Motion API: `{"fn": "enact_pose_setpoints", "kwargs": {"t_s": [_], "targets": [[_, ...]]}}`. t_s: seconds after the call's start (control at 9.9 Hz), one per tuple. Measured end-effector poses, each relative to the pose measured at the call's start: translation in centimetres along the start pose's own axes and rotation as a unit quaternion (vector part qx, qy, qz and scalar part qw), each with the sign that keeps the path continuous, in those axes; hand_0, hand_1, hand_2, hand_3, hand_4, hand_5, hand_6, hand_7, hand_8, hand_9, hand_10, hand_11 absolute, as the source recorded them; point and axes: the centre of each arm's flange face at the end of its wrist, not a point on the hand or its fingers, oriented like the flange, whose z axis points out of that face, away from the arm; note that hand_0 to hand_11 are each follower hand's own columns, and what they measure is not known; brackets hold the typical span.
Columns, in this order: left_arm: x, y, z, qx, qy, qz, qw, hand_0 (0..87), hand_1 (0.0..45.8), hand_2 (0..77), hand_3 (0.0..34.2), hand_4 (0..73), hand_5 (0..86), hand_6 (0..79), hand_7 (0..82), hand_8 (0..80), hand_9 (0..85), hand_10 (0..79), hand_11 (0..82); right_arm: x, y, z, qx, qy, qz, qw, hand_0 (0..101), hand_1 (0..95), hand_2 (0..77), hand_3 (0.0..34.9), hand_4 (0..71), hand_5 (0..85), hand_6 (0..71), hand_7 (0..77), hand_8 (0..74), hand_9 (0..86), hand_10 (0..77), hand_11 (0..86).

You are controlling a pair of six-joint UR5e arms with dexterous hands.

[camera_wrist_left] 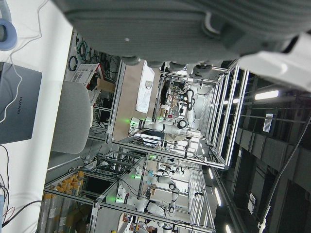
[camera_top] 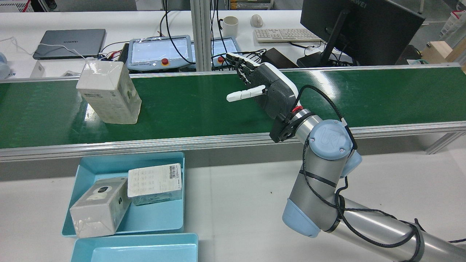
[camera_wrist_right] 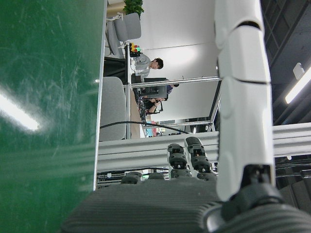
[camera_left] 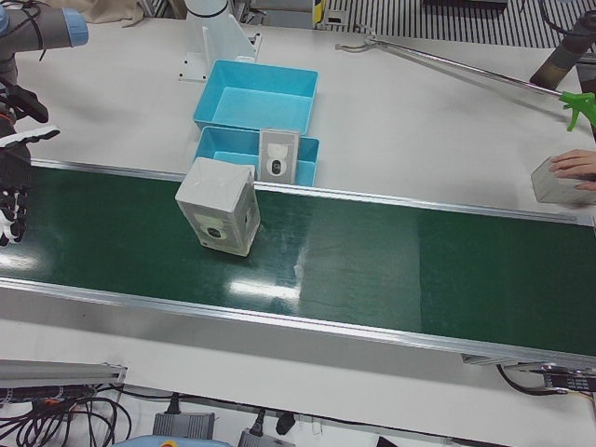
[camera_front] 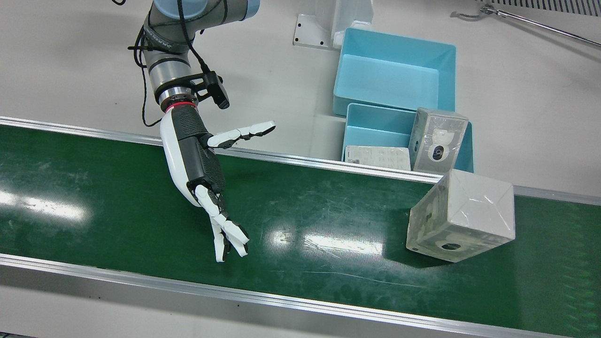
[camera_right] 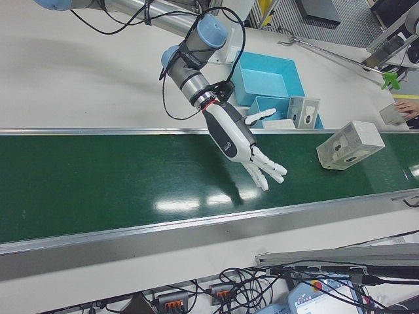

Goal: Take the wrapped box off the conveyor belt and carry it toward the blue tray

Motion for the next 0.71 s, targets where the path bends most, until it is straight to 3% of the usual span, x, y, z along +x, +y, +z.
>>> {"fn": "enact_pose_setpoints", "kwargs": {"t_s": [0.71], "targets": [[0.0,0.0,0.0,0.0,0.0,0.0,1.0,0.0,0.0,0.5,0.0,0.0,1.1,0.5,0.5,0.5,0.5,0.5,0.5,0.52,-0.31,0.05,0.003,0.003,-0.004,1.0,49,14.7,5.5,0.0,9.3,10.4,2.7,1.1,0.0,1.1,0.0,1.1]]}}
